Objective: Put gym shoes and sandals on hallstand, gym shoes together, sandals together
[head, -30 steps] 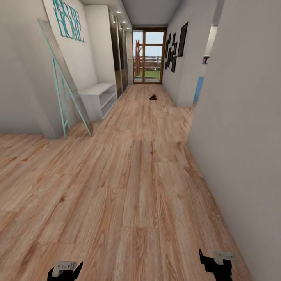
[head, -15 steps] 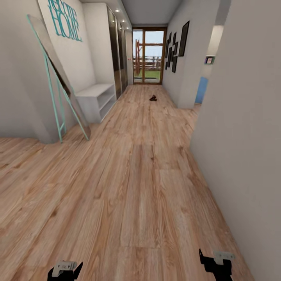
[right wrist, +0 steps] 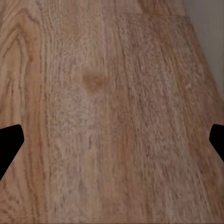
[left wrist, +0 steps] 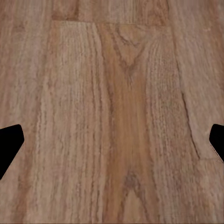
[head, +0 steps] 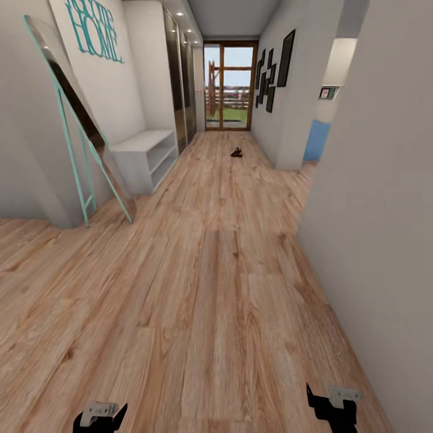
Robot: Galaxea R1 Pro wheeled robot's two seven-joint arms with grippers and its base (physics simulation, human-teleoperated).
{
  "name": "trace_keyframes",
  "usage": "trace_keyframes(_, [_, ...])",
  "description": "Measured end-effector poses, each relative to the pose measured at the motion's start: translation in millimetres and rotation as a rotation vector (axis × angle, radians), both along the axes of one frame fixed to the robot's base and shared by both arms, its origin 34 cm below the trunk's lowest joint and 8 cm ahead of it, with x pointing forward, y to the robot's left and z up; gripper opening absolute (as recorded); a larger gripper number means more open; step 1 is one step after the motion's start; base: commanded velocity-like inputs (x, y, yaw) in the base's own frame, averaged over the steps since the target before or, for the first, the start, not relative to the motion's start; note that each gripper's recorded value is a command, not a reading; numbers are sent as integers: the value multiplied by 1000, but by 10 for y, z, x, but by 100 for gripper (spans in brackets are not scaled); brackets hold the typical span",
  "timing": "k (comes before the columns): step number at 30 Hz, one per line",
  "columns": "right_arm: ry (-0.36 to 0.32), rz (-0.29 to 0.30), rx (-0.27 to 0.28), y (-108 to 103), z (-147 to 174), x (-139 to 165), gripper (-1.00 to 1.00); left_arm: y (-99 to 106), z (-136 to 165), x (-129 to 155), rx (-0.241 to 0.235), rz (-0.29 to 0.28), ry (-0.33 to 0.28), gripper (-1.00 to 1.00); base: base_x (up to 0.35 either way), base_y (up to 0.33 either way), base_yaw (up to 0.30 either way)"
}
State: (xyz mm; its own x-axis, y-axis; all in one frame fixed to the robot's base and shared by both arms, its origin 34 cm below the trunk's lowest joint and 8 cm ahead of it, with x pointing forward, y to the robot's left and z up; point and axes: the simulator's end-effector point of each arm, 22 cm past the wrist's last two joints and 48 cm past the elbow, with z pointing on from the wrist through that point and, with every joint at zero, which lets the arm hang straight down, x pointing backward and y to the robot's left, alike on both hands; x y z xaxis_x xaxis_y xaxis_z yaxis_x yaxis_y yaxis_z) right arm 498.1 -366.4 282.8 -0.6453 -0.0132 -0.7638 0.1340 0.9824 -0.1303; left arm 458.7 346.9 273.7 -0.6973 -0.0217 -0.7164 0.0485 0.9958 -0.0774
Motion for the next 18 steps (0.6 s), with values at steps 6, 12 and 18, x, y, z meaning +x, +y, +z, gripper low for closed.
trace_keyframes(6, [8,4,8,71,-34,-52,100,45,1,5,7,22,-2,100,339,0,0])
trace_keyframes(12, [15,7,20,159,-66,-96,100,75,-25,-28,8,55,5,100,339,0,0])
trace_keyframes(18, [16,7,25,192,-73,-104,100,81,-42,-54,7,66,10,100,339,0,0])
